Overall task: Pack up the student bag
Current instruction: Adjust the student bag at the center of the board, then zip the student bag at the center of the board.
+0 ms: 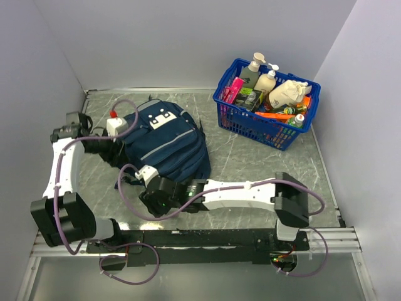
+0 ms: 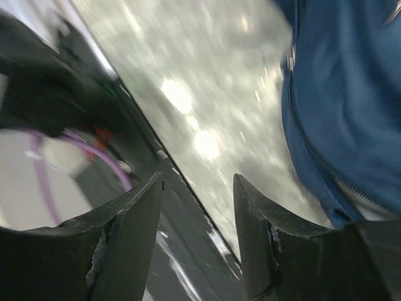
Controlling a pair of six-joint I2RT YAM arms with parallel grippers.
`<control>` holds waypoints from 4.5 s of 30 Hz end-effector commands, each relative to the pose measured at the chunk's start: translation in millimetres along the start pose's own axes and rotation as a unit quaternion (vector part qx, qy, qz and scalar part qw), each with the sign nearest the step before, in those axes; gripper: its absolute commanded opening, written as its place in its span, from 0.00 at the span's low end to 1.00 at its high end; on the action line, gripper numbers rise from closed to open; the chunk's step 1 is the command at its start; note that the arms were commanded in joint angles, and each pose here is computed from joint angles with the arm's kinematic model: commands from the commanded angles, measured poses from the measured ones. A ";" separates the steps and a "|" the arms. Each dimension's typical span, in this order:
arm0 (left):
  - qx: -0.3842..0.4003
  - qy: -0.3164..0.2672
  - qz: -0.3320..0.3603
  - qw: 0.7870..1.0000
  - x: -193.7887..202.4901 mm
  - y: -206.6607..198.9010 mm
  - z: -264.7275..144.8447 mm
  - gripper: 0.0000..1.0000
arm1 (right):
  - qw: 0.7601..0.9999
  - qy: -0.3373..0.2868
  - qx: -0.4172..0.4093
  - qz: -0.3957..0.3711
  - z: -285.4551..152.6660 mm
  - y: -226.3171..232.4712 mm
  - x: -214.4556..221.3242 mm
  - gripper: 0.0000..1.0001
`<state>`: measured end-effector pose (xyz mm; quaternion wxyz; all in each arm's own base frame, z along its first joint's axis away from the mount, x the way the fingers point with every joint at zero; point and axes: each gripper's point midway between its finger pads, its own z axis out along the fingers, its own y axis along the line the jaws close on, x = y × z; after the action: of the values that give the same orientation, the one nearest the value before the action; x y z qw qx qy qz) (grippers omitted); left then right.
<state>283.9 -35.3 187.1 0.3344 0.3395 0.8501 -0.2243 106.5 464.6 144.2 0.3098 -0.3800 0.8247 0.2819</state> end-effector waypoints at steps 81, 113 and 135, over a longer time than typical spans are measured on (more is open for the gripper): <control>0.158 -0.139 0.149 0.966 -43.3 -77.1 33.6 0.74 | 0.940 -0.183 0.268 0.105 1.5 -182.4 34.5 0.00; 0.057 -0.084 0.269 0.958 -59.3 -112.0 144.3 0.58 | 0.963 -0.160 0.085 0.197 -10.5 -143.7 40.3 0.00; 0.070 0.016 0.327 0.942 18.6 -120.7 137.4 0.01 | 0.953 -0.104 0.142 0.246 -46.6 -221.9 53.6 0.00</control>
<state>264.7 -213.9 127.4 0.4105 0.6173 0.6506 -0.1646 227.5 313.3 80.8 0.3566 -0.1000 0.8746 0.3129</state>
